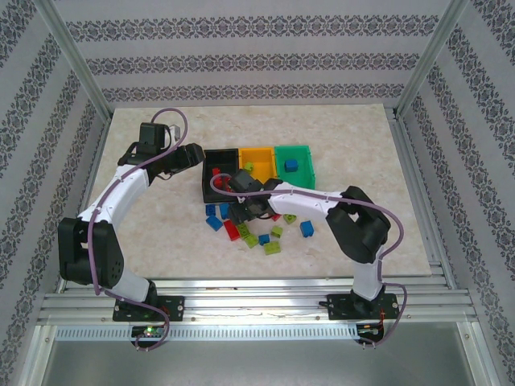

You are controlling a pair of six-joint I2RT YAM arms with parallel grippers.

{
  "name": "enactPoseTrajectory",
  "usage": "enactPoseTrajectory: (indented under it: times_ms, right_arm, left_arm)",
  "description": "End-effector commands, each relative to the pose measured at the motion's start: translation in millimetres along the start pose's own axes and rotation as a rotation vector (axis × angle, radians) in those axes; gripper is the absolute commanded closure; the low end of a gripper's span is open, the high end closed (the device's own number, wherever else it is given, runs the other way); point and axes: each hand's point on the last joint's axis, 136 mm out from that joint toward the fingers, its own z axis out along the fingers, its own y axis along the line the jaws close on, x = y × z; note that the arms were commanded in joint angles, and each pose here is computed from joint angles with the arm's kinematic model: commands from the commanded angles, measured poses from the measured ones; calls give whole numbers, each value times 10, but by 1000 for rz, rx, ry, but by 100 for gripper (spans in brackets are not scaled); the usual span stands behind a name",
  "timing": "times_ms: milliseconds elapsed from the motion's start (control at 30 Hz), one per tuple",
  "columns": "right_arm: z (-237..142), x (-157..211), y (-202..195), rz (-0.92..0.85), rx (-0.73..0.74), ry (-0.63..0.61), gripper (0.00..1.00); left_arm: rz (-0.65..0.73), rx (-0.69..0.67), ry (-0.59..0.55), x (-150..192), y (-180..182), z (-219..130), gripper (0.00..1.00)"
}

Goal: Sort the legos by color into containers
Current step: Pick up the lego from the center of the table.

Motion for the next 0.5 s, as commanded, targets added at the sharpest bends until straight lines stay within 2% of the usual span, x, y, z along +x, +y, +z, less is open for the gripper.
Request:
enactPoseTrajectory:
  times_ms: [0, 167, 467]
  right_arm:
    - [57, -195, -94, 76, 51, -56, 37]
    - [150, -243, -1, 137, -15, -83, 36]
    - [246, -267, -59, 180, 9, -100, 36]
  left_arm:
    - [7, 16, -25, -45, -24, -81, 34]
    - [6, 17, -25, -42, -23, -77, 34]
    - [6, 26, -21, -37, -36, -72, 34]
